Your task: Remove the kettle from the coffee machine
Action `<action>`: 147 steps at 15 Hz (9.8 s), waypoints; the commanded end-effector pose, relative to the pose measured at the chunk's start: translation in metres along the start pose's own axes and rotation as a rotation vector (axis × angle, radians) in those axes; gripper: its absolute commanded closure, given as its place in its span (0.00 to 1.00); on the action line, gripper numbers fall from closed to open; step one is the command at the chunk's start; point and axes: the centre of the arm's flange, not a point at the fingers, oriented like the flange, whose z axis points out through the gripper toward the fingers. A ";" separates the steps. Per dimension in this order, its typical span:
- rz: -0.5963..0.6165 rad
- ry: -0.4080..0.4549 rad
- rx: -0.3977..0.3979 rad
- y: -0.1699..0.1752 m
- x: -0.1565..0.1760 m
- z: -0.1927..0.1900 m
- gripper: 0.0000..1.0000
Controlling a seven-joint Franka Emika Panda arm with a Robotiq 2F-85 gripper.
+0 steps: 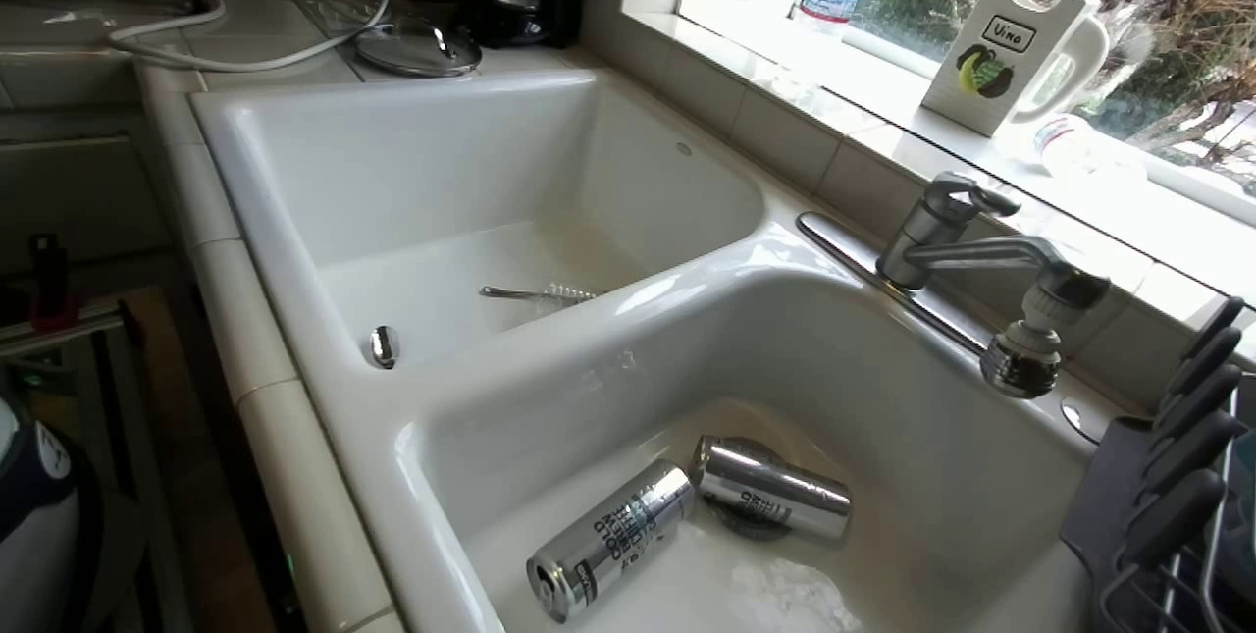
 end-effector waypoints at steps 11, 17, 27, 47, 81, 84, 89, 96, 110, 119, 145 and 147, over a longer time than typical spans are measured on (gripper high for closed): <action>0.025 0.008 -0.014 -0.035 -0.021 -0.025 0.99; 0.010 -0.019 -0.026 -0.041 -0.028 -0.027 1.00; -0.056 -0.077 -0.028 -0.064 -0.043 -0.018 1.00; -0.422 -0.070 0.012 -0.077 -0.051 0.000 1.00; -0.857 -0.180 0.530 -0.073 -0.017 0.023 1.00; -0.909 -0.166 0.654 -0.064 -0.009 0.027 1.00; -0.903 -0.233 0.708 -0.057 -0.003 0.037 1.00; -0.865 -0.306 0.583 -0.059 -0.003 0.046 1.00; -0.767 -0.452 0.082 -0.056 -0.017 0.053 0.54; -0.495 -0.394 -0.024 -0.084 -0.017 0.019 0.00; 0.056 -0.276 -0.366 0.083 -0.144 -0.289 0.00; -0.054 -0.258 -0.361 0.105 -0.163 -0.322 0.00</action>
